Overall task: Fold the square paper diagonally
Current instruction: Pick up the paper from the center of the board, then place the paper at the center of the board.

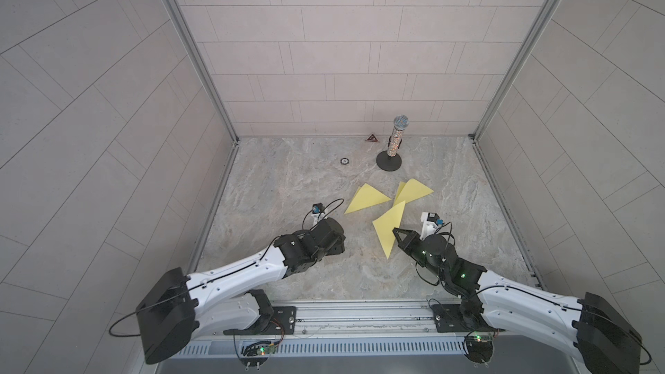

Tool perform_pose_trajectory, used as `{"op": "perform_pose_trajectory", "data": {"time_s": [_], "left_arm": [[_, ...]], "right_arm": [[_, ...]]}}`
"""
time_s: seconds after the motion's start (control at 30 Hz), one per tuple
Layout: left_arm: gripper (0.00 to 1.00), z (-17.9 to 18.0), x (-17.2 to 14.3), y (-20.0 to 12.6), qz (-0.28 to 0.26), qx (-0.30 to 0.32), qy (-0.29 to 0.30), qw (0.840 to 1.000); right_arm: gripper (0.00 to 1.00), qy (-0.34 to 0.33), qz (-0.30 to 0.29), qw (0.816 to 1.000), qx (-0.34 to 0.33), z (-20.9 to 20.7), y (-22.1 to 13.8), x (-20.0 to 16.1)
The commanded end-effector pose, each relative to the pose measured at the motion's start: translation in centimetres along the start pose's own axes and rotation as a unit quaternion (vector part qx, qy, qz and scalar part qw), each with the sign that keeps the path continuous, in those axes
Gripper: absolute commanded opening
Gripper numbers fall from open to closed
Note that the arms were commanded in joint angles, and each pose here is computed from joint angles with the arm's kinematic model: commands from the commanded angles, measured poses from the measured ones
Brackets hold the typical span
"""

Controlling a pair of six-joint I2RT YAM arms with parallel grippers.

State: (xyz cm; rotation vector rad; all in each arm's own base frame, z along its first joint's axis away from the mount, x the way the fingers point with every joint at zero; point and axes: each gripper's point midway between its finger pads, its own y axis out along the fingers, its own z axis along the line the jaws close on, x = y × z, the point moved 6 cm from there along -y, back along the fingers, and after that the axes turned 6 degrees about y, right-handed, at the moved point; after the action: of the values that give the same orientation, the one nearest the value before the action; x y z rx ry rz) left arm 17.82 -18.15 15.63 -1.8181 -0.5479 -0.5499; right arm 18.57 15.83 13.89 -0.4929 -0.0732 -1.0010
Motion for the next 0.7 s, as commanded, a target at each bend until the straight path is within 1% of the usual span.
{"op": "perform_pose_trajectory", "data": {"time_s": [0.0,0.13,0.23,0.37,0.43,0.53,0.63,0.67], "left_arm": [[0.66,3.2,-0.4,-1.4,-0.027,0.06,0.001,0.998],[0.66,4.4,-0.5,-2.6,-0.051,0.059,-0.011,0.997],[0.66,5.5,-0.6,-3.2,-0.071,0.073,-0.021,0.995],[0.66,6.5,-0.5,-4.2,-0.089,0.082,-0.031,0.992],[0.66,7.1,-0.7,-4.5,-0.093,0.094,-0.035,0.991],[0.66,7.7,-0.9,-4.7,-0.093,0.106,-0.038,0.989],[0.66,7.9,-0.9,-4.6,-0.093,0.114,-0.04,0.988],[0.66,7.9,-0.9,-4.7,-0.093,0.116,-0.04,0.988]], "right_arm": [[0.0,0.089,-0.139,0.986,-0.032,-1.5,-0.4,1.8],[0.0,0.125,-0.173,0.977,-0.016,-0.9,0.8,1.4],[0.0,0.15,-0.188,0.97,-0.034,-1.1,1.9,0.7],[0.0,0.184,-0.207,0.96,-0.041,-1.6,3.6,-0.3],[0.0,0.211,-0.207,0.954,-0.046,-2.4,4.5,-1.0],[0.0,0.226,-0.2,0.952,-0.047,-2.8,5.7,-2.2],[0.0,0.226,-0.194,0.953,-0.053,-2.9,6.1,-3.3],[0.01,0.224,-0.192,0.954,-0.059,-3.0,6.1,-3.6]]}}
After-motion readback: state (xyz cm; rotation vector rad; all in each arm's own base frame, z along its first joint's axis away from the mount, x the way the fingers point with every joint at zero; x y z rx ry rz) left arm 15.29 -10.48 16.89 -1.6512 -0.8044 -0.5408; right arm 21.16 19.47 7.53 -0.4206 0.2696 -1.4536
